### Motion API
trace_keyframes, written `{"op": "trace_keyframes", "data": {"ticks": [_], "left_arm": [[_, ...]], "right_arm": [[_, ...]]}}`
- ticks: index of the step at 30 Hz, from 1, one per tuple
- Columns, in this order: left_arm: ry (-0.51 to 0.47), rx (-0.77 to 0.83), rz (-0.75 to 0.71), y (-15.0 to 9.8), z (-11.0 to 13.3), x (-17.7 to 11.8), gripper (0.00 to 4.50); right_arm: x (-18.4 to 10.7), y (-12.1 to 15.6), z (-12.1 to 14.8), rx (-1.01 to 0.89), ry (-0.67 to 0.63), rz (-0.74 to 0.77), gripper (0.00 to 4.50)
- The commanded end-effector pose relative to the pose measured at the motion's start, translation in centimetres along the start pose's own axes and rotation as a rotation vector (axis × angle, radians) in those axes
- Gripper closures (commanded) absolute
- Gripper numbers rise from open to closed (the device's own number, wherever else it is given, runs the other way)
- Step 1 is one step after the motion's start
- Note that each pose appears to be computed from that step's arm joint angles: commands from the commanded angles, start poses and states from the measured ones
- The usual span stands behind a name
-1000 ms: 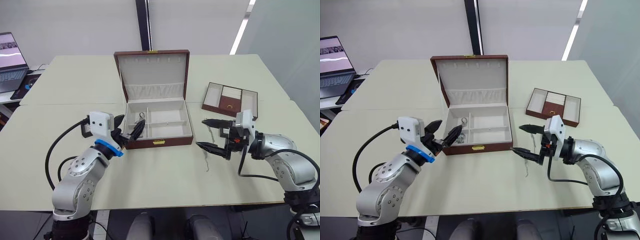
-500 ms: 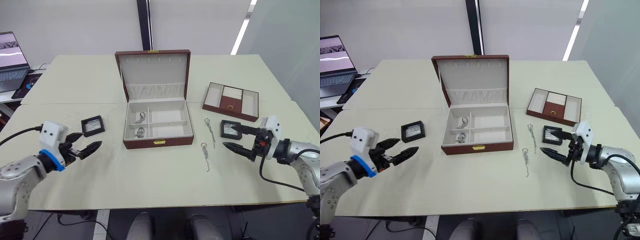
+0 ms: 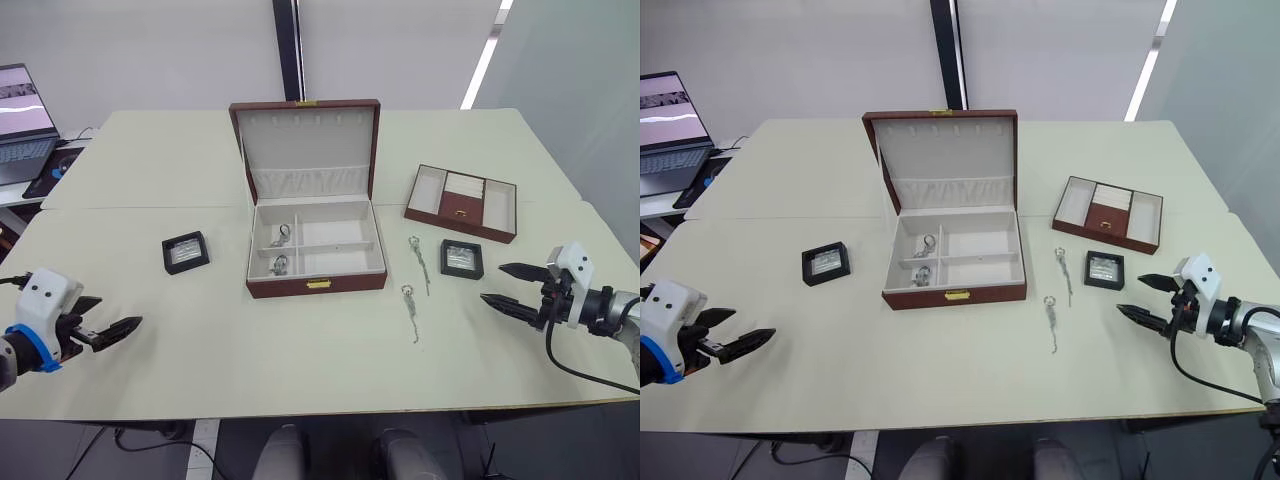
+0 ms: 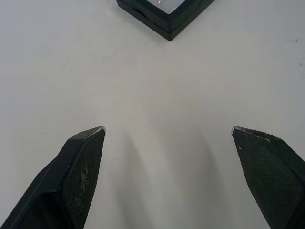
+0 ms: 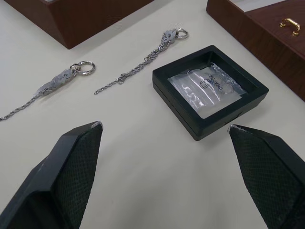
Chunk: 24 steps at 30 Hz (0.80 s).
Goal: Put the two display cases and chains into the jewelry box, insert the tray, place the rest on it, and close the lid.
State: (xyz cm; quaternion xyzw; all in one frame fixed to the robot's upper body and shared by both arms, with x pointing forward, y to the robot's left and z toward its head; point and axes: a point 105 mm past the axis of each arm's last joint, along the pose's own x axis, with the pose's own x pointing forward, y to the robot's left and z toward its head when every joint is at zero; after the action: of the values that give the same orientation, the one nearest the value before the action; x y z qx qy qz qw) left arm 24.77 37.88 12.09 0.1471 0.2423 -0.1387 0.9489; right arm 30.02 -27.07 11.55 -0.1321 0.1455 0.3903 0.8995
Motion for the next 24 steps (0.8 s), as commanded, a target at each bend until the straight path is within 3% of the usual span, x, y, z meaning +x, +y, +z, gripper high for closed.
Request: {"op": "trace_keyframes", "data": {"ticks": [1, 18, 24], "left_arm": [[-0.007, 0.033, 0.023, 0.5, 0.5, -0.5, 0.1], [-0.052, 0.041, 0.038, 0.9, 1.2, 0.2, 0.1], [-0.076, 0.091, -0.027, -0.1, 1.7, 1.9, 0.1]], "right_arm": [[-0.9, -0.8, 0.8, -0.048, -0.006, -0.028, 0.0], [-0.7, -0.7, 0.6, -0.06, 0.001, -0.011, 0.0], [0.6, 1.4, 2.7, -0.092, -0.059, 0.095, 0.0]]}}
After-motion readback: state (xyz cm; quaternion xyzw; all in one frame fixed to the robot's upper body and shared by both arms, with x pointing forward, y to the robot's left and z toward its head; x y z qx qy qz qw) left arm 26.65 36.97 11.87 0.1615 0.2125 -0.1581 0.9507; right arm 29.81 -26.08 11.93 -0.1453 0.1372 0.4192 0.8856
